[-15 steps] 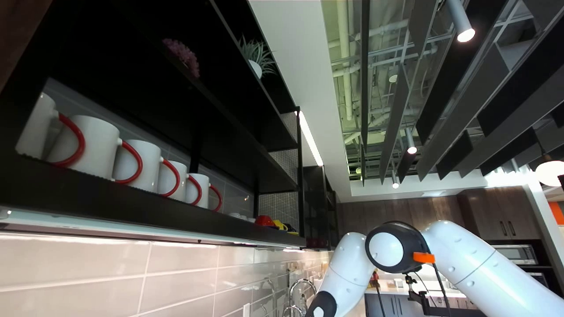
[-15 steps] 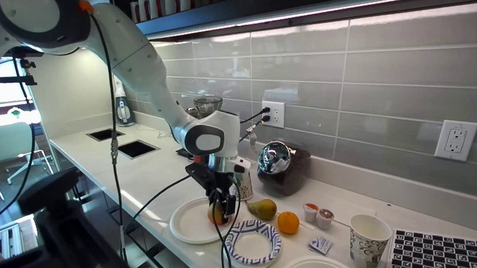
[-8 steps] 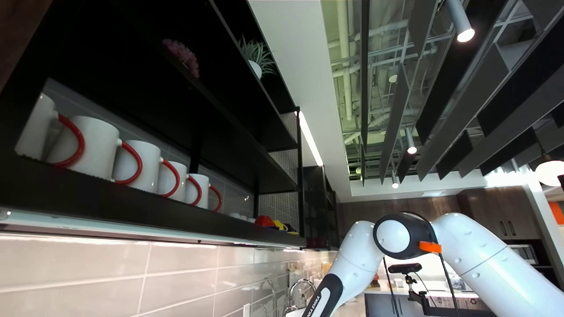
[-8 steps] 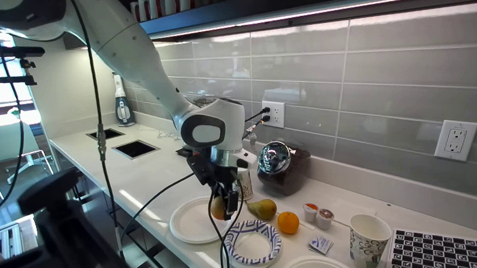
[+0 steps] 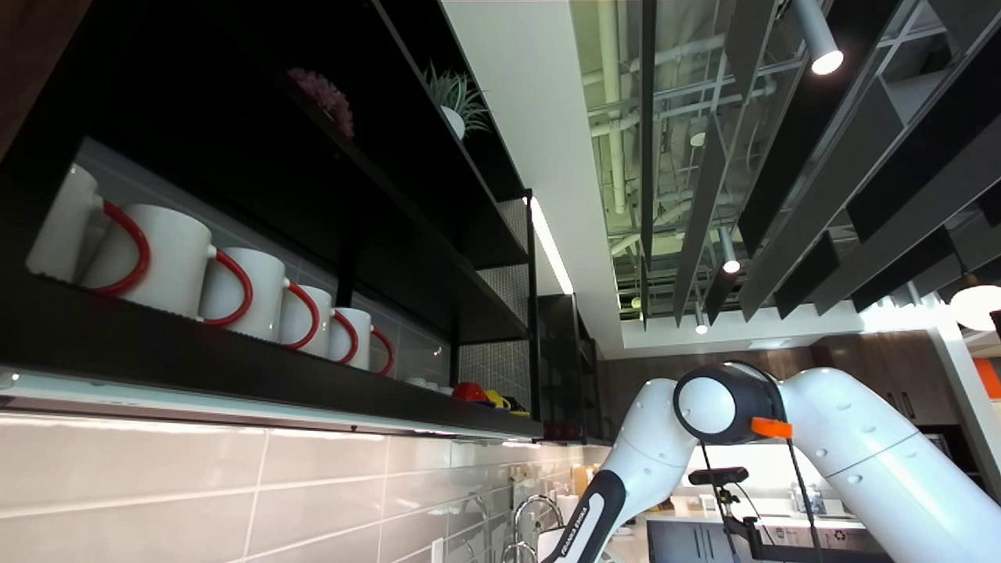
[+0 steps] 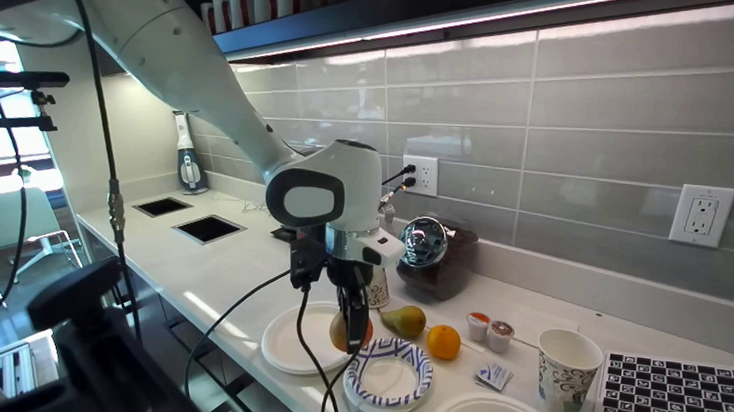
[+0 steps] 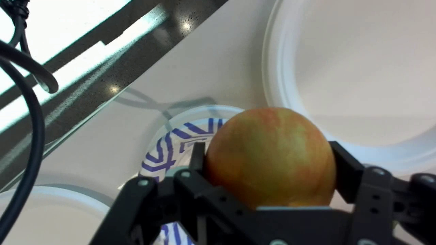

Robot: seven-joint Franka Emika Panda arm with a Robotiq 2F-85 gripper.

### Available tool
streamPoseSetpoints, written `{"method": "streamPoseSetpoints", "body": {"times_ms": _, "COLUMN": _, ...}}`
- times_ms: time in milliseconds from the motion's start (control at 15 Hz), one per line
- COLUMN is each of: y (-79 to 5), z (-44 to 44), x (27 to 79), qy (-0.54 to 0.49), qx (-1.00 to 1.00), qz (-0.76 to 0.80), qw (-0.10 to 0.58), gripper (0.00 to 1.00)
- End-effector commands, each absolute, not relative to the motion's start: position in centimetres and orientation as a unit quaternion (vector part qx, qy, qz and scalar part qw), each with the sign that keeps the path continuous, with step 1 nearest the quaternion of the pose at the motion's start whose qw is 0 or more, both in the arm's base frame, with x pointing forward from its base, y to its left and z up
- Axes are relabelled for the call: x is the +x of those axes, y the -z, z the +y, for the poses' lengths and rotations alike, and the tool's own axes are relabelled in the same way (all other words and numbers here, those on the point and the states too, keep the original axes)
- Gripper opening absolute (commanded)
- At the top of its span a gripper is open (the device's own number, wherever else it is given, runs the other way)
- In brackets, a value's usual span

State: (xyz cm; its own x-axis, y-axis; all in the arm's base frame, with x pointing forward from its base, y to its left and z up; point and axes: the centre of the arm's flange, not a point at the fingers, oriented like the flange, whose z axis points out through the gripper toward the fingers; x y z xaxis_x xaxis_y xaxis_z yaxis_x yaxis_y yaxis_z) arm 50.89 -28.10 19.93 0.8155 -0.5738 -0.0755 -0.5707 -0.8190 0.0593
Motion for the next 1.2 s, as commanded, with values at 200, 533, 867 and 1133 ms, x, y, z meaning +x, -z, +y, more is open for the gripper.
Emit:
{"method": "streamPoseSetpoints", "body": {"times_ms": 200, "y": -20.1, "z": -32.0, "x": 50.7, "qy": -0.022, "qx": 0.930, "qz": -0.365, "qw": 0.024, "gripper": 0.60}}
{"method": "streamPoseSetpoints", "body": {"times_ms": 533, "y": -19.0, "z": -32.8, "x": 51.4, "qy": -0.031, "qx": 0.926, "qz": -0.377, "qw": 0.022, "gripper": 0.60}}
{"method": "streamPoseSetpoints", "body": {"times_ms": 867, "y": -17.3, "z": -32.6, "x": 52.6, "qy": -0.026, "qx": 0.926, "qz": -0.376, "qw": 0.018, "gripper": 0.60}}
{"method": "streamPoseSetpoints", "body": {"times_ms": 1133, "y": -16.5, "z": -32.4, "x": 53.2, "qy": -0.025, "qx": 0.925, "qz": -0.380, "qw": 0.007, "gripper": 0.97}}
